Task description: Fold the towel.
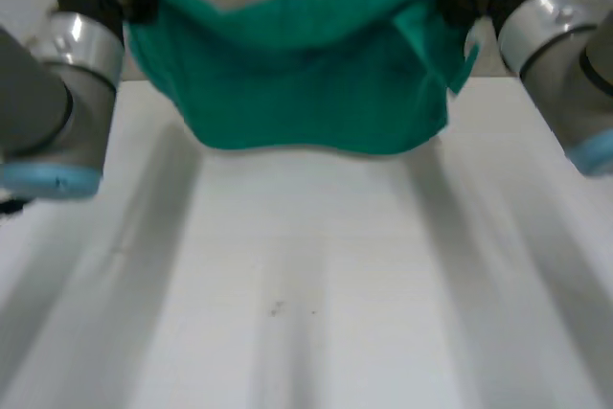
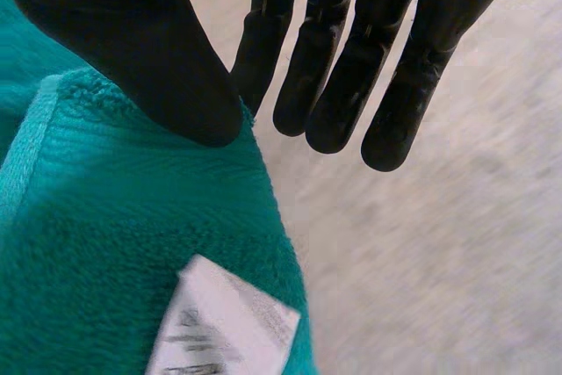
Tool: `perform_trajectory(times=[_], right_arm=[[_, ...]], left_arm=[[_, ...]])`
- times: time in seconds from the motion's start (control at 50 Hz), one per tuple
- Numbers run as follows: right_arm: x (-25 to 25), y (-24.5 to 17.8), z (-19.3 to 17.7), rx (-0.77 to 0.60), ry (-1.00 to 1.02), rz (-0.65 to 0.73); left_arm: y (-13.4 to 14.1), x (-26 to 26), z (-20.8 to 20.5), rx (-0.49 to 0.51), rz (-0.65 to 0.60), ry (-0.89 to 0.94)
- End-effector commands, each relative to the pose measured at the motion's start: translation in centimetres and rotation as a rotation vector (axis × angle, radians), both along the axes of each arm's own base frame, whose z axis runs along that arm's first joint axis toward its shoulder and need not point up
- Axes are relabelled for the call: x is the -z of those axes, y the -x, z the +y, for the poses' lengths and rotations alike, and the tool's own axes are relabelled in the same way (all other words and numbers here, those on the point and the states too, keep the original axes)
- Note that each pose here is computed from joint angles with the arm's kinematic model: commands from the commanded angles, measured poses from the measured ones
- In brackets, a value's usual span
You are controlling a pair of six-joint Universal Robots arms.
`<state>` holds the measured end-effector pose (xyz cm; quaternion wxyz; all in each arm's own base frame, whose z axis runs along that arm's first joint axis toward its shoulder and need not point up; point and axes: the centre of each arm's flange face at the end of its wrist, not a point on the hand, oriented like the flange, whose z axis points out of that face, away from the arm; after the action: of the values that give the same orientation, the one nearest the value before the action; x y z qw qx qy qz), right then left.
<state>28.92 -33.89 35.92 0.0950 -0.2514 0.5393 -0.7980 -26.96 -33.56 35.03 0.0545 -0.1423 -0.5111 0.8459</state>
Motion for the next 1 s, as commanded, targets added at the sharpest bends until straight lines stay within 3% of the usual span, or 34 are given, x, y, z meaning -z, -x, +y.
perform_trajectory(times=[0.02, 0.16, 0.22, 0.3, 0.44, 0.54, 0.76, 1.0], right_arm=[[7.7, 2.5, 2.5, -0.061, -0.406, 0.227], [16.6, 3.3, 2.8, -0.067, -0.654, 0.466], [19.3, 3.4, 2.7, -0.073, -0.714, 0.505], [20.1, 3.7, 2.6, -0.040, -0.753, 0.472], [18.5, 4.1, 3.5, -0.001, -0.737, 0.299], [17.7, 5.0, 6.5, 0.008, -0.680, 0.219], [20.6, 5.4, 10.0, -0.015, -0.687, 0.227], [23.6, 4.8, 7.4, 0.004, -0.665, 0.232]], left_arm=[[-1.6, 10.1, 3.0, -0.008, -0.128, -0.321], [-2.2, 16.0, 4.4, -0.011, -0.204, -0.489], [-2.2, 17.4, 4.4, -0.011, -0.221, -0.529], [-2.2, 17.7, 4.5, -0.009, -0.224, -0.539], [-2.2, 17.6, 4.5, -0.008, -0.219, -0.536], [-2.3, 17.5, 4.3, -0.010, -0.213, -0.535], [-2.3, 17.5, 4.3, -0.011, -0.210, -0.536], [-2.3, 18.5, 4.4, -0.011, -0.231, -0.561]])
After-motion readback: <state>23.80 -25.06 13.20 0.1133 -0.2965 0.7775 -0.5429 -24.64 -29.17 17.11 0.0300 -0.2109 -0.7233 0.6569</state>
